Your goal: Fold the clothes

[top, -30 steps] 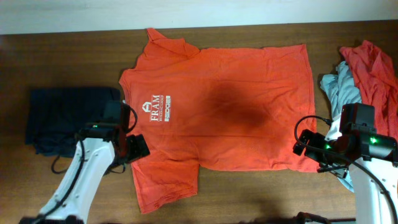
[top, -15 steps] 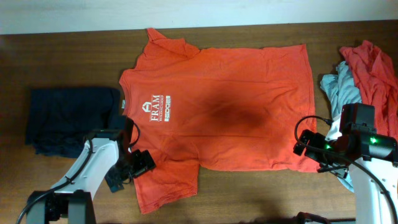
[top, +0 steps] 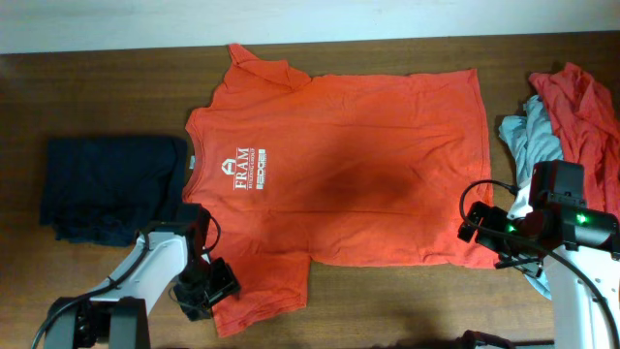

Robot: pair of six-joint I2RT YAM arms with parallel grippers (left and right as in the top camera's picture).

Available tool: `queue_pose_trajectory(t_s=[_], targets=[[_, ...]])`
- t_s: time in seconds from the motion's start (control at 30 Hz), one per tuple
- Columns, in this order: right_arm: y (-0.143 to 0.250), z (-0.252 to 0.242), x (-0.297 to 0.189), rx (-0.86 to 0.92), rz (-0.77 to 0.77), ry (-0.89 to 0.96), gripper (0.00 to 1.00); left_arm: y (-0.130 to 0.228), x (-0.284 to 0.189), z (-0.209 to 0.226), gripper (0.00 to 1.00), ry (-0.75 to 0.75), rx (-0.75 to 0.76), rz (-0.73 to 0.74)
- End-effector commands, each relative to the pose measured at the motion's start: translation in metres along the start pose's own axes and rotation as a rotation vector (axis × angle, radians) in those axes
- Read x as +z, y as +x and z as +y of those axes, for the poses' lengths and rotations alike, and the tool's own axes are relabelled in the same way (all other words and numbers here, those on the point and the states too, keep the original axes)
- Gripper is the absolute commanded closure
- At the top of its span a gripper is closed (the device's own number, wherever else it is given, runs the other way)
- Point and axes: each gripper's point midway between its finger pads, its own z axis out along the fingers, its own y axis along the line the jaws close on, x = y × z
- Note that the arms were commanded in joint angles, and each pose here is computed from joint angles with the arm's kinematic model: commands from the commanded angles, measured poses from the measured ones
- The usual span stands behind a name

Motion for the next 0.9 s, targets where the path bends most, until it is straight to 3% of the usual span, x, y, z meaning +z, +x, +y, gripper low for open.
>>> queue_pose_trajectory(t_s=[0.0, 0.1, 0.27, 0.5, 0.87], targets=[[-0.002, -0.002, 0.0, -0.006, -0.01, 0.014, 0.01, 0.01, 0.013, -0.005, 0.49, 0.031, 0.075, 0.041], [-0.002, -0.002, 0.0, -0.006, -0.01, 0.014, 0.01, 0.013, 0.013, -0.007, 0.64, 0.028, 0.091, 0.043], [-0.002, -0.003, 0.0, -0.006, -0.009, 0.014, 0.01, 0.017, 0.013, -0.011, 0.99, 0.047, 0.099, 0.061], [-0.002, -0.003, 0.0, -0.006, -0.009, 0.015, 0.01, 0.023, -0.001, -0.017, 0.99, 0.097, 0.111, 0.044], [-0.006, -0.002, 0.0, -0.007, -0.022, 0.011, 0.01, 0.008, -0.074, -0.038, 1.0, 0.207, 0.207, -0.231]])
